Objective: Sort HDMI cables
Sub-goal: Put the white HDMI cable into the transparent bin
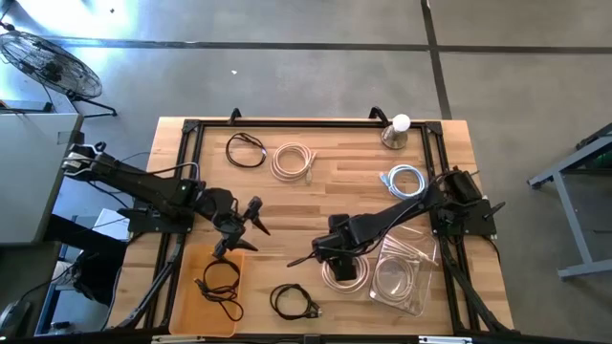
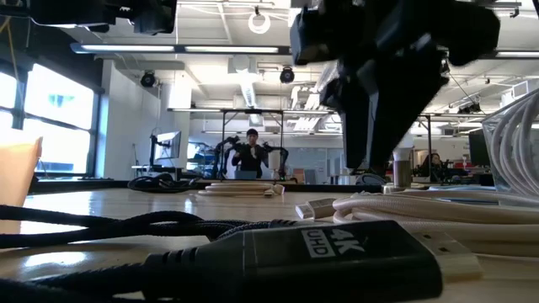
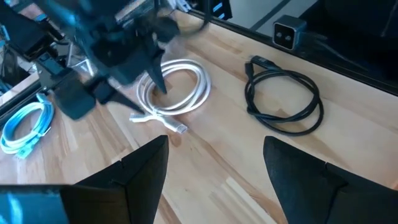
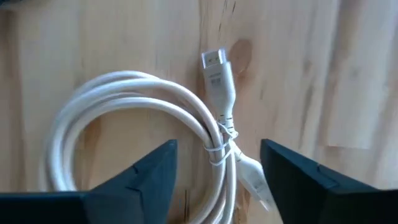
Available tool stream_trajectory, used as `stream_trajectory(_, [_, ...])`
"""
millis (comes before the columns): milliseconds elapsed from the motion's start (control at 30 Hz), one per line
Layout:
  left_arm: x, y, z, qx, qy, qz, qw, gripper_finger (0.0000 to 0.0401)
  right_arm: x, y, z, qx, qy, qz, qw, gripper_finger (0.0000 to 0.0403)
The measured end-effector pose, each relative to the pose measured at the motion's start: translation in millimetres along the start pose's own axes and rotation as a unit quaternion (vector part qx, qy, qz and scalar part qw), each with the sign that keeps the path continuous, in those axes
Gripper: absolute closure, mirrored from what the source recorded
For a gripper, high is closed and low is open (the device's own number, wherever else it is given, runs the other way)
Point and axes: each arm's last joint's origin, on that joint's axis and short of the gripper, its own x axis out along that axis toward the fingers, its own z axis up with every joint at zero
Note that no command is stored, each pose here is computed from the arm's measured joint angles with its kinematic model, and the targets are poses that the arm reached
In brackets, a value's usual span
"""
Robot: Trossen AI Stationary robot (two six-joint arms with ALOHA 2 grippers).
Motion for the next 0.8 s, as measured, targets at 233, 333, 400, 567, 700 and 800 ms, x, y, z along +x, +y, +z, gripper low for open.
stream_trajectory(233, [1.1,-6.5,3.3,0.011,-0.003,-0.009,1.000,0.0144,29.8,-3.4,5.3,-0.018,0.020,0.050,0.998,0.0164])
stream_trajectory(333, [1.1,-6.5,3.2,0.012,-0.003,-0.010,1.000,0.0144,36.7,-6.7,8.3,-0.023,0.018,0.072,0.997,0.0167])
stream_trajectory(400, [1.1,-6.3,3.3,0.012,-0.003,-0.009,1.000,0.0144,41.0,-9.4,9.4,-0.018,0.021,0.084,0.996,0.0174])
stream_trajectory(567, [1.1,-6.8,2.6,0.011,0.000,-0.012,1.000,0.0144,47.0,-13.6,11.2,-0.020,0.024,0.100,0.994,0.0237])
stream_trajectory(700, [1.1,-7.4,1.3,0.010,0.006,-0.016,1.000,0.0144,47.6,-15.5,13.0,-0.024,0.017,0.109,0.994,0.0352])
stream_trajectory(800, [1.1,-7.4,1.3,0.010,0.006,-0.016,1.000,0.0144,47.6,-13.8,15.2,-0.040,0.005,0.114,0.993,0.0360])
